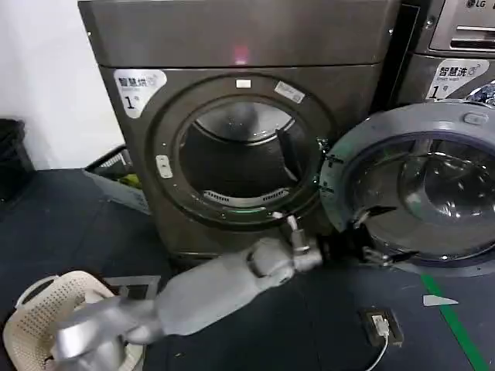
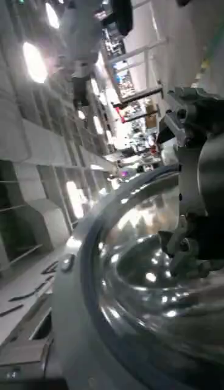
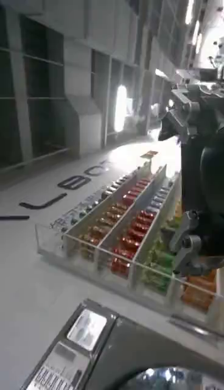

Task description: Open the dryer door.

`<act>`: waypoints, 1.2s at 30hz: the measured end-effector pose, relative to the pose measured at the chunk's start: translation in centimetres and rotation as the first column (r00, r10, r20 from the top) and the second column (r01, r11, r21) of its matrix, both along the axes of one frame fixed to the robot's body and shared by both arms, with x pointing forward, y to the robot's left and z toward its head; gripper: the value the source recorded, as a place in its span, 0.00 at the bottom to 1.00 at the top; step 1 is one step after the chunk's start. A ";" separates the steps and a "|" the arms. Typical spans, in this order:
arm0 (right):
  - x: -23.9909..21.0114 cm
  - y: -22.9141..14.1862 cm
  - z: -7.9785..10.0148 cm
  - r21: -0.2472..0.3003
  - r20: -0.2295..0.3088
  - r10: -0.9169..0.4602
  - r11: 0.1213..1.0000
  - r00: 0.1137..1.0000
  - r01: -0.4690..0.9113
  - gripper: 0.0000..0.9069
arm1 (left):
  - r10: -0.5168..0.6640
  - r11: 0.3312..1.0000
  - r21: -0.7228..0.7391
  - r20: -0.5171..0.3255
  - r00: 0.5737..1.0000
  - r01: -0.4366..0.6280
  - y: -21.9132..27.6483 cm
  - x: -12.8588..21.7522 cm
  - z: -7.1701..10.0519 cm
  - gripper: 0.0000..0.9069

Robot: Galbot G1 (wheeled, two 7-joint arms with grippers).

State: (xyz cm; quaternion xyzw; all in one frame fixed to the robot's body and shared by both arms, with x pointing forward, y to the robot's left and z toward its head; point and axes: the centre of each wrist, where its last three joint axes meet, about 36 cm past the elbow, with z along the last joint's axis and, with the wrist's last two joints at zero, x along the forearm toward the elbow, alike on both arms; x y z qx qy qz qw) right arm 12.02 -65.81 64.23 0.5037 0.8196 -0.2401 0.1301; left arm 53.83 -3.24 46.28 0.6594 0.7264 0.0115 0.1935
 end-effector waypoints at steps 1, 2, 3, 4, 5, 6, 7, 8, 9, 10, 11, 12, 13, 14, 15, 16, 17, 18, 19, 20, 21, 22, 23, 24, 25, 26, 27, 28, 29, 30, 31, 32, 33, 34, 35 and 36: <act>0.0 0.1 0.2 -0.008 -0.001 -0.003 1.000 1.000 0.003 1.00 | 0.005 1.000 0.012 0.008 1.000 -0.005 0.8 -0.2 -0.3 1.00; 0.0 0.1 0.4 -0.016 -0.002 -0.009 1.000 1.000 0.009 1.00 | 0.010 1.000 0.025 0.012 1.000 -0.011 1.7 -0.4 -0.6 1.00; 0.0 0.1 0.6 -0.027 -0.003 -0.018 0.999 1.000 0.017 1.00 | 0.016 0.999 0.040 0.016 1.000 -0.017 2.6 -0.5 -0.9 1.00; -0.1 0.2 0.8 -0.033 -0.002 -0.021 0.999 1.000 0.021 1.00 | 0.025 0.998 0.056 0.022 0.999 -0.026 3.7 -0.6 -1.1 1.00; -0.1 0.2 1.0 -0.042 -0.003 -0.025 0.999 1.000 0.025 1.00 | 0.030 0.997 0.071 0.030 0.999 -0.033 4.8 -0.7 -1.2 1.00; -0.1 0.2 1.3 -0.049 0.001 -0.029 0.998 1.000 0.029 1.00 | 0.035 0.996 0.083 0.036 0.999 -0.038 5.9 -0.8 -1.3 1.00; -0.2 0.2 1.5 -0.059 0.006 -0.033 0.998 0.999 0.034 1.00 | 0.043 0.994 0.095 0.040 0.998 -0.047 7.0 -0.8 -1.3 1.00; -0.2 0.1 1.5 -0.076 0.008 -0.045 0.996 0.999 0.046 1.00 | 0.052 0.993 0.105 0.044 0.998 -0.056 8.2 -0.9 -1.3 1.00; -0.2 0.0 1.5 -0.085 0.008 -0.059 0.995 0.998 0.060 1.00 | 0.062 0.991 0.117 0.051 0.997 -0.068 9.6 -0.9 -1.3 1.00; -0.1 0.0 1.5 -0.092 0.005 -0.070 0.993 0.998 0.071 1.00 | 0.073 0.988 0.130 0.060 0.996 -0.080 11.0 -0.9 -1.2 1.00; -0.1 0.0 1.5 -0.102 0.004 -0.080 0.992 0.997 0.080 1.00 | 0.088 0.985 0.142 0.067 0.994 -0.097 12.5 -0.9 -1.2 1.00; -0.1 0.0 1.5 -0.113 0.003 -0.086 0.990 0.996 0.085 1.00 | 0.106 0.981 0.154 0.072 0.992 -0.116 14.2 -1.0 -1.0 1.00; -0.1 0.1 1.5 -0.126 0.009 -0.088 0.988 0.996 0.089 1.00 | 0.123 0.977 0.165 0.074 0.990 -0.134 15.7 -1.1 -1.0 1.00; -0.2 0.1 1.6 -0.132 0.016 -0.091 0.987 0.996 0.092 1.00 | 0.140 0.972 0.176 0.082 0.987 -0.152 17.2 -1.3 -0.7 1.00; -0.2 0.2 1.7 -0.139 0.027 -0.095 0.985 0.995 0.098 1.00 | 0.160 0.967 0.188 0.092 0.983 -0.175 18.8 -1.5 -0.4 1.00; -0.3 0.3 1.9 -0.143 0.033 -0.097 0.985 0.995 0.100 1.00 | 0.175 0.961 0.198 0.099 0.980 -0.192 20.3 -1.8 -0.3 1.00; -0.3 0.4 2.0 -0.147 0.040 -0.097 0.984 0.994 0.102 1.00 | 0.194 0.954 0.211 0.102 0.976 -0.212 21.8 -2.1 -0.2 1.00; -0.4 0.5 2.2 -0.152 0.046 -0.099 0.983 0.994 0.105 1.00 | 0.213 0.945 0.228 0.110 0.971 -0.233 23.4 -2.5 0.0 1.00; -0.4 0.5 2.2 -0.153 0.049 -0.101 0.982 0.994 0.108 1.00 | 0.227 0.936 0.244 0.123 0.966 -0.252 24.9 -2.8 0.2 1.00; -0.5 0.6 2.3 -0.155 0.053 -0.102 0.982 0.993 0.109 1.00 | 0.242 0.926 0.263 0.133 0.961 -0.269 26.3 -3.1 0.2 1.00; -0.6 0.7 2.5 -0.160 0.058 -0.105 0.981 0.993 0.113 1.00 | 0.259 0.915 0.281 0.145 0.955 -0.291 27.9 -3.6 0.4 1.00; -0.7 0.8 2.7 -0.166 0.066 -0.108 0.979 0.992 0.117 1.00 | 0.279 0.901 0.299 0.153 0.948 -0.314 29.4 -4.1 0.5 1.00; -0.8 1.0 2.9 -0.176 0.077 -0.119 0.976 0.990 0.131 1.00 | 0.299 0.884 0.323 0.166 0.940 -0.338 30.9 -4.7 0.6 1.00; -0.9 1.0 3.1 -0.184 0.086 -0.128 0.973 0.988 0.142 1.00 | 0.314 0.864 0.353 0.179 0.932 -0.359 32.4 -5.4 0.6 1.00; -1.0 1.1 3.2 -0.190 0.093 -0.131 0.971 0.987 0.147 1.00 | 0.328 0.843 0.383 0.193 0.925 -0.378 34.1 -6.2 0.5 1.00; -1.1 1.2 3.4 -0.195 0.097 -0.134 0.969 0.986 0.150 1.00 | 0.334 0.822 0.414 0.205 0.920 -0.391 35.7 -6.9 0.4 1.00; -1.3 1.3 3.5 -0.198 0.102 -0.136 0.968 0.985 0.154 1.00 | 0.340 0.798 0.449 0.214 0.916 -0.402 37.4 -7.6 0.3 1.00; -1.3 1.4 3.5 -0.200 0.107 -0.137 0.967 0.985 0.156 1.00 | 0.352 0.775 0.478 0.220 0.910 -0.415 38.9 -8.3 0.2 1.00; -1.5 1.5 3.5 -0.199 0.112 -0.140 0.967 0.984 0.160 1.00 | 0.357 0.751 0.507 0.226 0.906 -0.422 40.3 -8.8 0.3 1.00; -1.6 1.5 3.4 -0.198 0.114 -0.142 0.967 0.983 0.163 1.00 | 0.365 0.723 0.538 0.233 0.901 -0.432 41.7 -9.3 0.4 1.00; -1.7 1.6 3.3 -0.197 0.116 -0.144 0.966 0.983 0.165 1.00 | 0.373 0.693 0.569 0.243 0.895 -0.443 43.0 -9.8 0.7 1.00; -1.8 1.6 3.3 -0.198 0.117 -0.145 0.966 0.982 0.166 1.00 | 0.381 0.665 0.594 0.252 0.890 -0.453 44.0 -10.0 1.1 1.00; -1.9 1.6 3.4 -0.199 0.117 -0.145 0.966 0.982 0.167 1.00 | 0.389 0.638 0.613 0.264 0.882 -0.465 45.0 -10.0 1.7 1.00; -2.0 1.6 3.4 -0.200 0.117 -0.146 0.965 0.982 0.168 1.00 | 0.391 0.611 0.635 0.277 0.878 -0.472 46.0 -10.1 2.3 1.00; -2.1 1.5 3.5 -0.199 0.117 -0.149 0.965 0.982 0.170 1.00 | 0.388 0.586 0.658 0.285 0.876 -0.473 46.8 -10.3 2.7 1.00; -2.2 1.3 3.6 -0.199 0.117 -0.151 0.965 0.982 0.172 1.00 | 0.378 0.561 0.682 0.294 0.878 -0.469 47.4 -10.5 3.0 1.00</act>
